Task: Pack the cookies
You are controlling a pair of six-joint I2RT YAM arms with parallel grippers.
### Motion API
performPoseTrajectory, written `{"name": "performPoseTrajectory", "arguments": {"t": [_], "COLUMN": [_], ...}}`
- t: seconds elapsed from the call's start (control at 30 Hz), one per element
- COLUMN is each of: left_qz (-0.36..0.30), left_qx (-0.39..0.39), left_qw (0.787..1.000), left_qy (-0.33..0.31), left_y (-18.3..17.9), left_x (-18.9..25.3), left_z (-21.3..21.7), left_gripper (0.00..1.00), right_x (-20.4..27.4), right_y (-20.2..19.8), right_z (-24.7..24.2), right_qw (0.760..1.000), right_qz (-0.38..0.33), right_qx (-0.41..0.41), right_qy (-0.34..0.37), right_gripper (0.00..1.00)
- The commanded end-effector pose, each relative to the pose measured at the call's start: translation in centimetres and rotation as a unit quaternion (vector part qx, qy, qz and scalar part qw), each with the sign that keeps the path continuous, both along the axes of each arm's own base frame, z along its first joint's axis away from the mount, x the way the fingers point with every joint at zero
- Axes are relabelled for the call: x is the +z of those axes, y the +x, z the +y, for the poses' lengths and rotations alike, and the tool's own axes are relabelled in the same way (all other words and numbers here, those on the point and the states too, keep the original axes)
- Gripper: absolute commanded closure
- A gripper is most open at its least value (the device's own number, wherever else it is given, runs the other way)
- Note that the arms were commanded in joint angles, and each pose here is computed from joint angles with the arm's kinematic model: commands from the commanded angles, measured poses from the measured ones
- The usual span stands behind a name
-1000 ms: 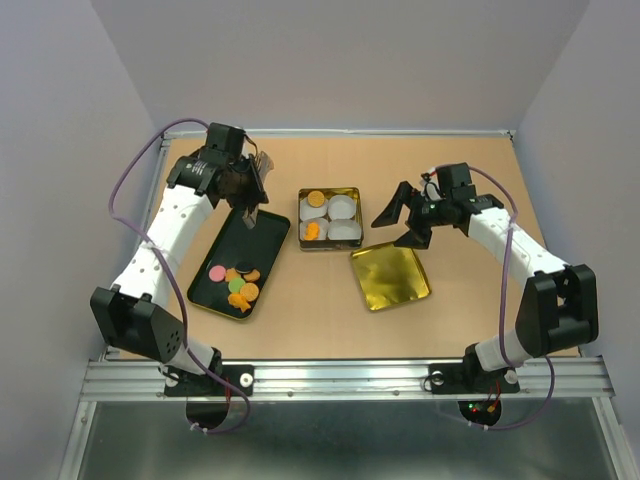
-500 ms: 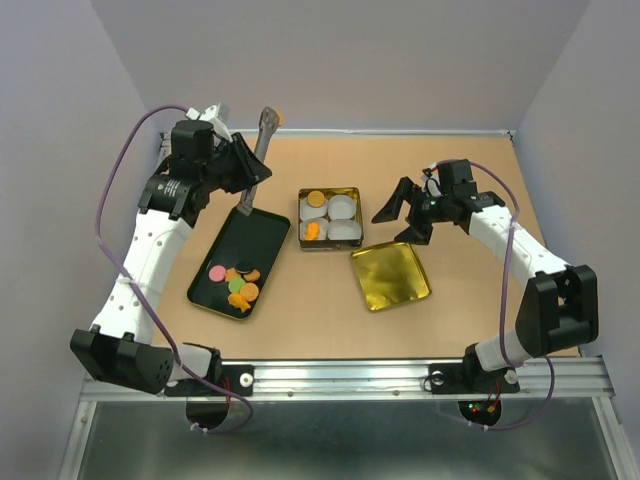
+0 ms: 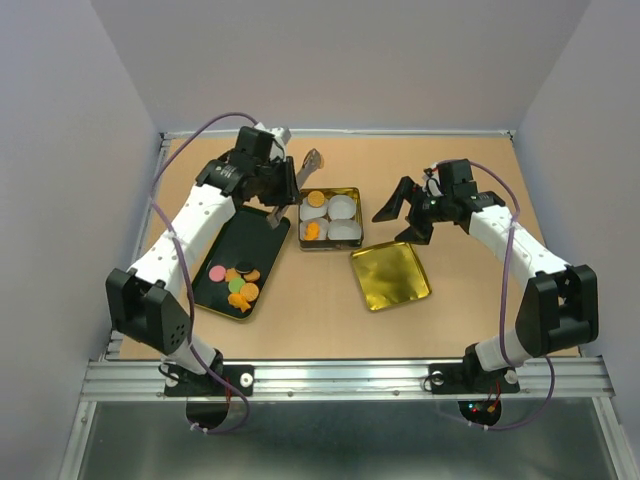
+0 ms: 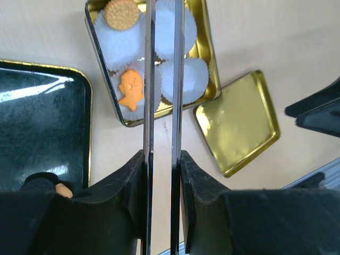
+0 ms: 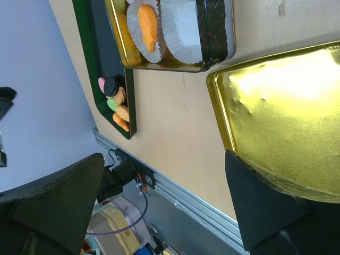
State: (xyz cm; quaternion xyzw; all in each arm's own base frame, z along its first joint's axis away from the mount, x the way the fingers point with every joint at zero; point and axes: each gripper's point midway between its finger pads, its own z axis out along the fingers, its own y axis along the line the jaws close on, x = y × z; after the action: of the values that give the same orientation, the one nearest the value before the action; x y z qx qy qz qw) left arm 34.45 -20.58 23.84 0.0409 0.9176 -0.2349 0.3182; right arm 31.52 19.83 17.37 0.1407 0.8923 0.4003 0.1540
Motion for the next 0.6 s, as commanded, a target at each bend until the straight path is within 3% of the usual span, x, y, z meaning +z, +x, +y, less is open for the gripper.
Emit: {"name": "performPoseTrajectory", "arguments": {"t": [0.0, 0.57], "left_qz": [-0.016, 0.047], "left_qx": [0.017, -0.031], "left_qw": [0.998, 0.994], "left_qy": [0.061, 0.089], "left_y": [0.2, -1.6], "left_x": [0.2, -6.4], "left_z": [0.6, -3.9], "left_gripper": [1.00, 1.00], "right_x": [2.1, 2.2], "right_y": [0.4, -1.2], "right_z": [-0.4, -1.6], "right_qw": [0.999, 0.999], "right_qz": [-0.030, -0.025], "right_qx": [-0.013, -0.021], "right_qy": [0.003, 0.003], "right_gripper": [0.00, 0.00]}}
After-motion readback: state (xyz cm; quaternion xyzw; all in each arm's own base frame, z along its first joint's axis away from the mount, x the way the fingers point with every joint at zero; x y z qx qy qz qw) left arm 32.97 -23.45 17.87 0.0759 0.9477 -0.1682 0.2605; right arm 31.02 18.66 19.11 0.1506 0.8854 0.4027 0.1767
